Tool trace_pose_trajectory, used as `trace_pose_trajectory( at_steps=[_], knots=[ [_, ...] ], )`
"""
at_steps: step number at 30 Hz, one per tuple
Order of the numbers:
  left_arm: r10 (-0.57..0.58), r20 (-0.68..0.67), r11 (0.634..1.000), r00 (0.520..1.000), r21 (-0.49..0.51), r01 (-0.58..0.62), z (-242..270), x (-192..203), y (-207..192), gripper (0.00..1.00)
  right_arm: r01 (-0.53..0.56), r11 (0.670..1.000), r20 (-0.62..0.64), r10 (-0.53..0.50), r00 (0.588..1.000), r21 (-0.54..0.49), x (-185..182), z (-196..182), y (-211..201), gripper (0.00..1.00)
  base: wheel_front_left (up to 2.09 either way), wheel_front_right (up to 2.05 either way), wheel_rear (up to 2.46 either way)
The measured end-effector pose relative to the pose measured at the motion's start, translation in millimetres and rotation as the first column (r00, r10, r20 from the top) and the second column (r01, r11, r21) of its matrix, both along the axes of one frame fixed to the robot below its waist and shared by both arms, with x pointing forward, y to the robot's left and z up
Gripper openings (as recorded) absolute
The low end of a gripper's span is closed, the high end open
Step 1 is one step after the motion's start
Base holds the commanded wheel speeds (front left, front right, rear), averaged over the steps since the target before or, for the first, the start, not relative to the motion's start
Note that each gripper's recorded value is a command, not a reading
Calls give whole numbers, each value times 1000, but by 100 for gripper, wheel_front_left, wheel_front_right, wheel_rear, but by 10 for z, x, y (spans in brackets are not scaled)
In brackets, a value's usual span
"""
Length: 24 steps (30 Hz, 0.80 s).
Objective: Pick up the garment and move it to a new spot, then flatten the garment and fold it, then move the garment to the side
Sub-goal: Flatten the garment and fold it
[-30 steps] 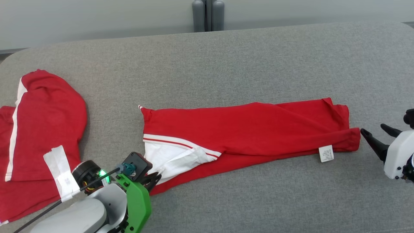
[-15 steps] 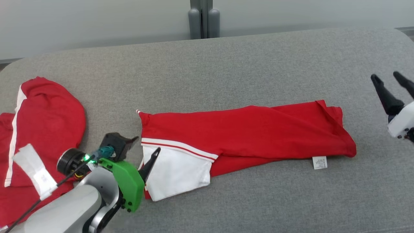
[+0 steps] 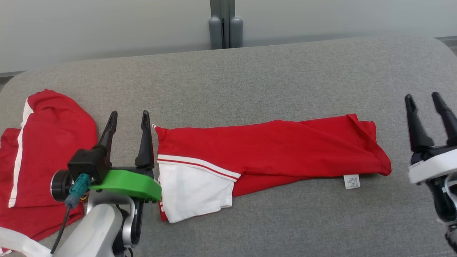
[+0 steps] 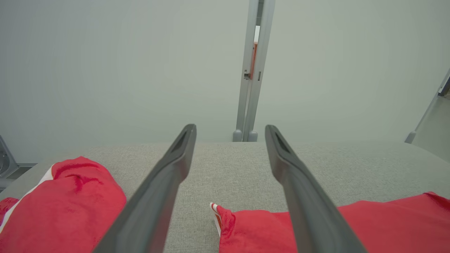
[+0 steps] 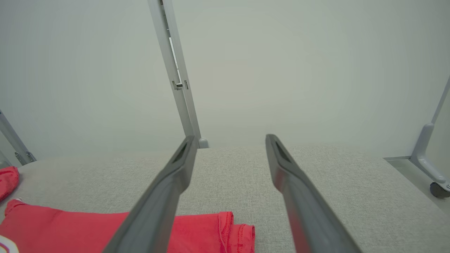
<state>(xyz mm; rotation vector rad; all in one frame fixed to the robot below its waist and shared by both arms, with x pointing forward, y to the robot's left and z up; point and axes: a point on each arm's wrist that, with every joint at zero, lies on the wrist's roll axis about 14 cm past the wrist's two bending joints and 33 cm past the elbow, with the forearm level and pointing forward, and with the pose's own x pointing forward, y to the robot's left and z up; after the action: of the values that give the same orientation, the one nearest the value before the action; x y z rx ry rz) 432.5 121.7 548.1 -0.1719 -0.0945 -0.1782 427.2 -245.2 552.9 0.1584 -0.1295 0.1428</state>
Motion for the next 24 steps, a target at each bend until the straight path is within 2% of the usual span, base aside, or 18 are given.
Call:
trace_pose_trajectory(
  at_steps=[3, 7, 16, 24],
  knots=[
    [9, 14, 1000, 1000, 5, -9, -54, -79, -9, 100, -12, 999, 24, 11, 1000, 43, -75, -16, 214, 100, 0, 0, 0],
    [36, 6, 999, 999, -6, -36, -175, -197, 6, 100, 1, 998, 50, -4, 999, 64, -157, 7, 299, 100, 0, 0, 0],
    [56, -21, 998, 998, 9, -56, -390, -395, 56, 100, -5, 998, 3, 5, 1000, 65, -281, -195, 434, 100, 0, 0, 0],
    [61, -42, 998, 997, 19, -60, -492, -383, 140, 100, 2, 999, -59, 1, 998, 44, -232, -411, 430, 100, 0, 0, 0]
  ],
)
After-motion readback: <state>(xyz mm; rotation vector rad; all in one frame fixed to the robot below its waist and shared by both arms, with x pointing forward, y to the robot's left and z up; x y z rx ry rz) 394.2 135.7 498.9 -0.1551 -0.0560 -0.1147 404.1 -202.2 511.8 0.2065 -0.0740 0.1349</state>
